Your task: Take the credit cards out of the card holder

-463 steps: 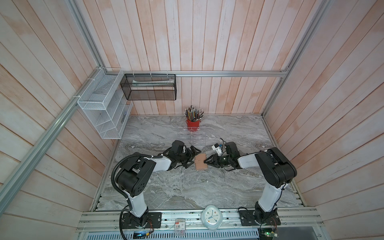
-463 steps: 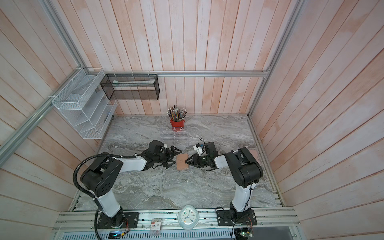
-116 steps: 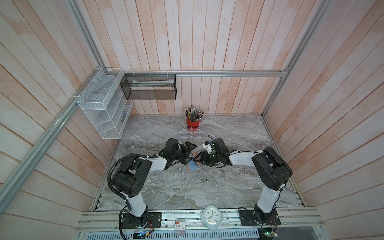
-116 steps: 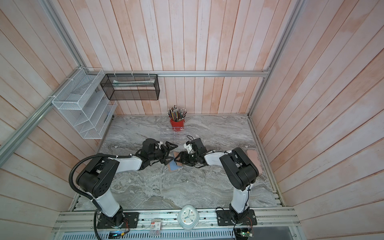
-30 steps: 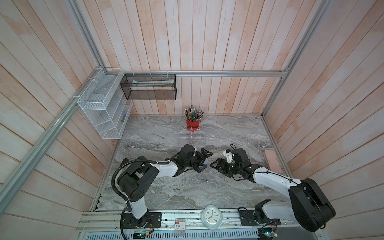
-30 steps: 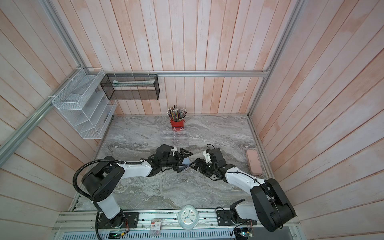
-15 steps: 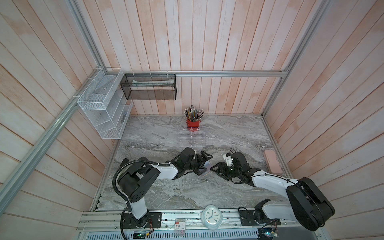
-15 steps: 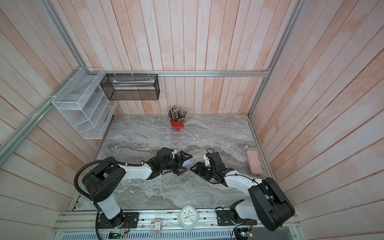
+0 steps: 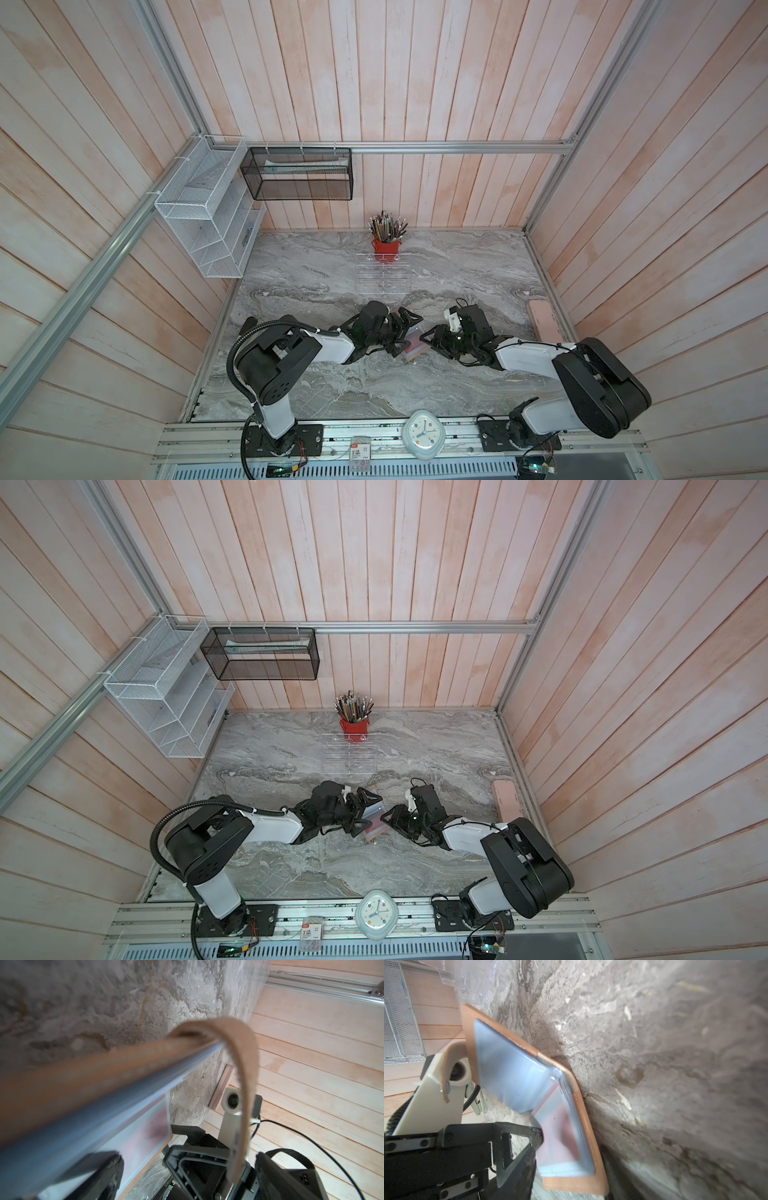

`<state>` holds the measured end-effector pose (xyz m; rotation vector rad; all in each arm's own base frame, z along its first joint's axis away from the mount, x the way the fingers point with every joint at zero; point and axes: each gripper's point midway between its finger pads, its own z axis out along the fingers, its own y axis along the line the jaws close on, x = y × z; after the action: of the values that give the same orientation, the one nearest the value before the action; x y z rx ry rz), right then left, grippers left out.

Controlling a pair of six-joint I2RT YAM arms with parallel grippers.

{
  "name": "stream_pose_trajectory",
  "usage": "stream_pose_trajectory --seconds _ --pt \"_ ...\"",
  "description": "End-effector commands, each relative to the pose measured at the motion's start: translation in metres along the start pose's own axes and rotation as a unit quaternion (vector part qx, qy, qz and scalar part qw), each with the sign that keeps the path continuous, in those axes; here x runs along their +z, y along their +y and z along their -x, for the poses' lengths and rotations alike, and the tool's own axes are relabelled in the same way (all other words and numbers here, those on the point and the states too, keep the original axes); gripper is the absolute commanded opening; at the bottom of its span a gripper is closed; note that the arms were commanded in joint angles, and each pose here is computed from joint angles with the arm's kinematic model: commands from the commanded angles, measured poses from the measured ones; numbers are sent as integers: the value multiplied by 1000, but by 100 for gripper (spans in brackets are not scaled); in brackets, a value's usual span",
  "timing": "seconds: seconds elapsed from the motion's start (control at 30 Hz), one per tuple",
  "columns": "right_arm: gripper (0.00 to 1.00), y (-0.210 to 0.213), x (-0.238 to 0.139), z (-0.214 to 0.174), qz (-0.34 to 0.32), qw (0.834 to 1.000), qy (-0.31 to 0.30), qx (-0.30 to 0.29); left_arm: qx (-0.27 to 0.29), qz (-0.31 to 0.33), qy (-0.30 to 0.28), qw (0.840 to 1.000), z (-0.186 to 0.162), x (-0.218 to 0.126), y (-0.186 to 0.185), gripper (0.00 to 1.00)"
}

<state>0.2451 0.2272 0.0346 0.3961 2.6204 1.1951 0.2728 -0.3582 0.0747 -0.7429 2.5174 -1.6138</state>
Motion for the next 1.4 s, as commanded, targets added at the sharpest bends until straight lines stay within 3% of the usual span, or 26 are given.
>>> stream_pose_trajectory --seconds 0.0,0.1,0.33,0.5,0.73,1.03,1.27,1.37 --pt "48 0 7 4 0 1000 -6 3 3 -11 -9 1000 0 -3 -3 100" --pt "41 2 12 10 -4 1000 -8 -5 0 -11 -9 1000 0 -4 -1 100" --pt "15 8 32 22 -21 997 26 -64 -2 -24 -16 1000 7 -14 -10 100" --pt "11 17 53 24 -16 985 92 -145 12 -39 -38 998 27 -40 -33 100" --pt "7 27 69 41 -32 969 118 -215 17 -38 -84 996 65 -79 -38 100" --pt "13 23 79 55 -65 961 121 -239 21 -22 -63 998 66 -63 -27 100" --pt "33 24 74 69 -91 961 97 -242 14 1 -54 998 65 -48 -6 100" --pt "48 31 64 71 -90 962 80 -243 12 7 -53 998 65 -46 0 100"
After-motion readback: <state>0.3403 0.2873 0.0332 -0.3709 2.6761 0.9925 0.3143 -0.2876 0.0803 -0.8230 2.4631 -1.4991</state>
